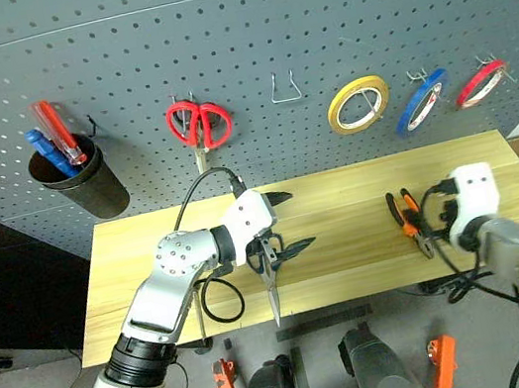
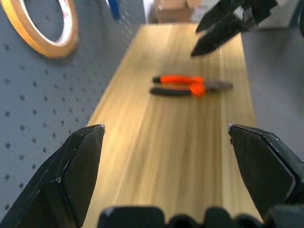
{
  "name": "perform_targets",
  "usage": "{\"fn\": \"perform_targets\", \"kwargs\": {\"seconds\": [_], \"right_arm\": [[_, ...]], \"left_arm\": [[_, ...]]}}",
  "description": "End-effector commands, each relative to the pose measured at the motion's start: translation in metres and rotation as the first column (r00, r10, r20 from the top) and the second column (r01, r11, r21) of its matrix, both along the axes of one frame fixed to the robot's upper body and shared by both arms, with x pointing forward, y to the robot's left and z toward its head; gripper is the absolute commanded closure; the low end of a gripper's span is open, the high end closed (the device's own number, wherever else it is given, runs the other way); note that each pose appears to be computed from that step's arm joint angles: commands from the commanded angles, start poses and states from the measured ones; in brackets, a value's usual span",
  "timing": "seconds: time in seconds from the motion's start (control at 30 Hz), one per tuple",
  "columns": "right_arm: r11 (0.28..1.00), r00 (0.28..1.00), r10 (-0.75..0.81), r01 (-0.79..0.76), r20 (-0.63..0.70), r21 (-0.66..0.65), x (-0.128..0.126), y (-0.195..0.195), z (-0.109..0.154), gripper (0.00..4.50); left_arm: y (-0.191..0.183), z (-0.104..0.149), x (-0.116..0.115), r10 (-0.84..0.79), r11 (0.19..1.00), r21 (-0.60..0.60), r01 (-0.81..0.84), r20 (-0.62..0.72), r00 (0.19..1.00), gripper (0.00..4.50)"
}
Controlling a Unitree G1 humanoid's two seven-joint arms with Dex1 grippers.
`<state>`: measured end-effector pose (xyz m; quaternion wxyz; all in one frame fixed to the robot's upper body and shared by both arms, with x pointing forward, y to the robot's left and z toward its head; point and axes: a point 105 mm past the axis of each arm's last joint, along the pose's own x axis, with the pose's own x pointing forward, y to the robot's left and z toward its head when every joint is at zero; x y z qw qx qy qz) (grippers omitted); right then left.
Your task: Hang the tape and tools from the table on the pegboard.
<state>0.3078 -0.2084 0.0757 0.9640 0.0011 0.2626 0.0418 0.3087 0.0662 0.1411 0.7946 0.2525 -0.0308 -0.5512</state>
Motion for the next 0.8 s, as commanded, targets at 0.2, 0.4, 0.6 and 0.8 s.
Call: {"fn": "perform_targets", "kwargs": {"seconds": [0.2, 0.4, 0.6, 0.8], "right_arm": [[0.992, 1.0, -0.013, 0.01, -0.021, -0.128, 0.031, -0.007, -0.023, 0.01], [0.984, 1.0, -0.018, 0.014, -0.025, -0.175, 0.043, -0.013, -0.032, 0.01], [0.983, 0.997, -0.07, 0.061, -0.045, -0.176, 0.051, -0.029, -0.041, 0.01], [0.984, 0.993, -0.083, 0.068, -0.087, -0.164, 0.057, -0.034, -0.05, 0.01]], "left_arm": [[-0.001, 0.002, -0.005, -0.033, 0.999, 0.016, 0.032, 0.048, 0.998, 0.0], [0.0, 0.001, -0.006, -0.026, 1.0, 0.019, 0.025, 0.049, 0.998, 0.0], [0.0, 0.0, -0.006, -0.023, 1.0, 0.019, 0.022, 0.048, 0.999, 0.0], [-0.001, -0.001, -0.006, -0.024, 1.0, 0.018, 0.024, 0.048, 0.999, 0.0]]}}
